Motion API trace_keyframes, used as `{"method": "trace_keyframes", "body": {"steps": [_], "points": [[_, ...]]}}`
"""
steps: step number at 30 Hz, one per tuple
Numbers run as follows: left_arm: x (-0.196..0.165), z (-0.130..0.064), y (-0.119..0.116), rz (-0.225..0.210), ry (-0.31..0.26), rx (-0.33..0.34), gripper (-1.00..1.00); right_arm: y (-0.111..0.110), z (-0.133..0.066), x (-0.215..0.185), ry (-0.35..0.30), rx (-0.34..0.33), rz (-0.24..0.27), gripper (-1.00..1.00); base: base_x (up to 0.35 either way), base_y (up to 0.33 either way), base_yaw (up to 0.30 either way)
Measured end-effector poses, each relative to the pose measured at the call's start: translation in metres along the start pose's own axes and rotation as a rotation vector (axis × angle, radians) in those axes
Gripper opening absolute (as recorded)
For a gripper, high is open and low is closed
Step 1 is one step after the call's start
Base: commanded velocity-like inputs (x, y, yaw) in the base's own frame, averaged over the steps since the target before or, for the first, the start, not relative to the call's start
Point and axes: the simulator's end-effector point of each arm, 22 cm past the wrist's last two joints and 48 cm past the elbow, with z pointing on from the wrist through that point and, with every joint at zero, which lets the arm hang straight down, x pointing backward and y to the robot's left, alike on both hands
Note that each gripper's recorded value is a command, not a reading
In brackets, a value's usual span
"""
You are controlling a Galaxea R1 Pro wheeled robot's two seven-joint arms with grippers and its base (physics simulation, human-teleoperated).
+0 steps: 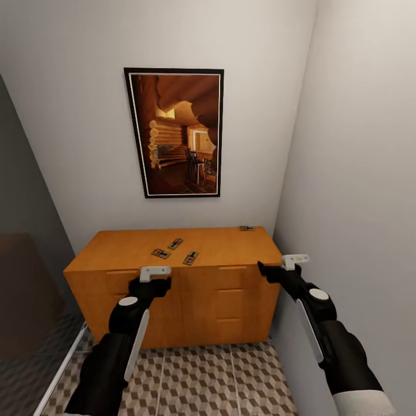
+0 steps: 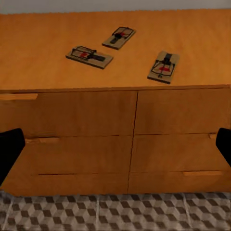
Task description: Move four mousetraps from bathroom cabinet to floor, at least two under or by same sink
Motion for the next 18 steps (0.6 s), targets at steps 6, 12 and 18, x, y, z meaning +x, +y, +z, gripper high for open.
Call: {"method": "trace_keyframes", "body": {"steps": [6,12,18], "points": [[0.011,0.022,0.006,0.115,0.091,-0.059,1.00,0.013,0.013,0.007,0.094,0.015,-0.027,1.00,0.000,0.000,0.000],[0.043,0.048,-0.001,0.166,0.208,-0.054,1.00,0.019,0.035,0.026,0.200,0.036,-0.080,1.00,0.000,0.000,0.000],[0.059,0.054,-0.016,0.100,0.255,0.000,1.00,0.018,0.047,0.042,0.260,0.044,-0.099,1.00,0.000,0.000,0.000]]}}
